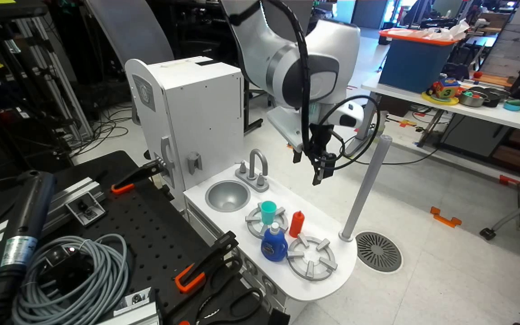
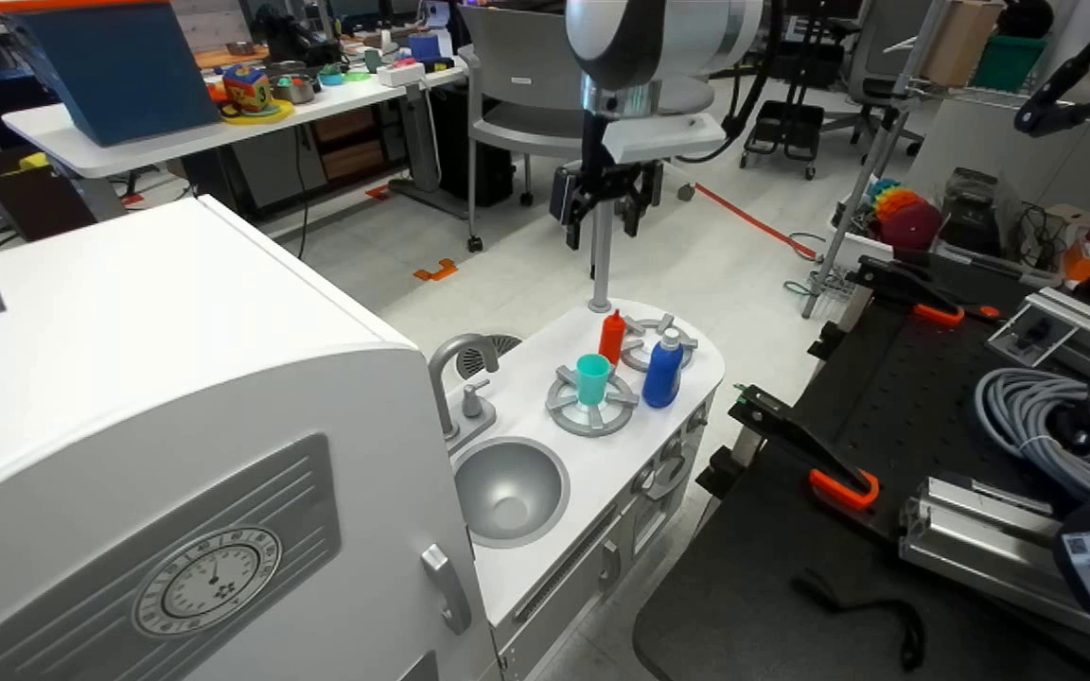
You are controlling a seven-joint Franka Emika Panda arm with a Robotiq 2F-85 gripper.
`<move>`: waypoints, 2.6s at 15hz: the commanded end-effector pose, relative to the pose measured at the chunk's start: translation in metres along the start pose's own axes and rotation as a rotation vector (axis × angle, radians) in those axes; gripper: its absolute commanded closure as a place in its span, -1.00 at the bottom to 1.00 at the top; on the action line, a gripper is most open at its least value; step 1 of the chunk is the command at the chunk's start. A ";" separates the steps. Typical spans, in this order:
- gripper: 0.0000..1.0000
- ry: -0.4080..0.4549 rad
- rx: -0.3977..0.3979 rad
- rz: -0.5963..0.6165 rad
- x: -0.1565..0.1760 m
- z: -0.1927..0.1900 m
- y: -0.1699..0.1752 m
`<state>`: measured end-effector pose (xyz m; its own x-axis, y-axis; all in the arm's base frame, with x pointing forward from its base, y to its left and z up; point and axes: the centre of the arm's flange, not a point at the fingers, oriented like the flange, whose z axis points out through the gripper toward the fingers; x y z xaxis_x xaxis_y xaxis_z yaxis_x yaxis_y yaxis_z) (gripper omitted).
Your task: Put the orange bottle inside the cup
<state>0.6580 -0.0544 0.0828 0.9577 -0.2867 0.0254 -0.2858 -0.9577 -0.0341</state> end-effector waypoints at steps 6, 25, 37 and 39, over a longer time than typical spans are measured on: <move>-1.00 -0.043 -0.043 0.117 0.034 0.116 -0.005; 0.73 -0.148 -0.116 0.200 0.018 0.150 -0.006; 0.73 -0.149 -0.029 0.131 -0.041 0.066 -0.060; 0.73 -0.147 -0.013 0.102 -0.053 0.057 -0.060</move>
<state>0.6610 0.0165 -0.0021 0.9059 -0.4062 -0.1201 -0.4061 -0.9135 0.0267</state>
